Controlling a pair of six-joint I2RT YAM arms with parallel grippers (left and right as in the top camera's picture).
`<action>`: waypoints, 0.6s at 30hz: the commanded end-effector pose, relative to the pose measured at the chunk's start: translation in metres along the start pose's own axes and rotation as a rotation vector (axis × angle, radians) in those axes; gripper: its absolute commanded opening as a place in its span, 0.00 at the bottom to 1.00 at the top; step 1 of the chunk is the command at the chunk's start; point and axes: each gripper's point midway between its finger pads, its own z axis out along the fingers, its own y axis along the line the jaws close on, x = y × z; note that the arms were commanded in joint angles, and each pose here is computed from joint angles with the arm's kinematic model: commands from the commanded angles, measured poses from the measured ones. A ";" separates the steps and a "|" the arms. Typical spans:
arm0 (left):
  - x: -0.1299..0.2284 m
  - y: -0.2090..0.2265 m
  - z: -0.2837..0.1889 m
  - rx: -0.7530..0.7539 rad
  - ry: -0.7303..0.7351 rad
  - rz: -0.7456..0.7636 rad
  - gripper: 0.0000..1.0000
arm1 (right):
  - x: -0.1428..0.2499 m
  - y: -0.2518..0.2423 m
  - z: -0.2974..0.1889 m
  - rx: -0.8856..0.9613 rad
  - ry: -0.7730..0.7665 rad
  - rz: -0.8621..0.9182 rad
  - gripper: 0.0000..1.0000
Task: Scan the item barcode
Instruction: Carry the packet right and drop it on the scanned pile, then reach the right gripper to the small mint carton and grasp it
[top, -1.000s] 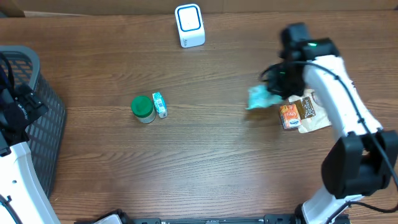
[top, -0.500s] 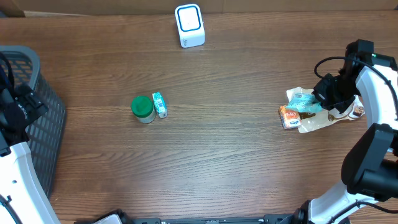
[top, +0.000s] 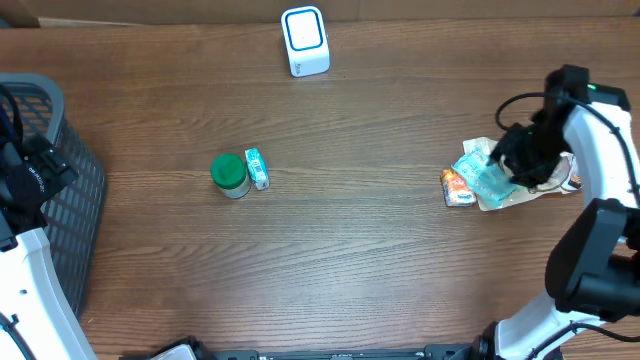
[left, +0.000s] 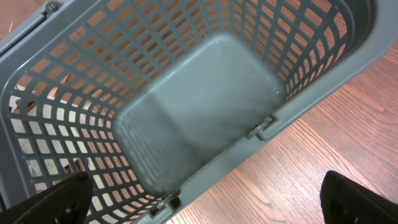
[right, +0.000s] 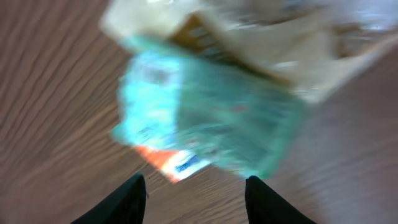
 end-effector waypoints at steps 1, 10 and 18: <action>-0.002 0.001 -0.001 0.000 -0.005 0.010 1.00 | 0.024 0.072 -0.019 -0.156 -0.024 -0.268 0.54; -0.002 0.001 -0.001 0.000 -0.006 0.009 1.00 | 0.122 0.240 0.002 -0.380 -0.080 -0.665 0.70; -0.002 0.001 -0.001 0.000 -0.006 0.009 0.99 | 0.206 0.318 0.054 -0.476 -0.061 -0.824 0.66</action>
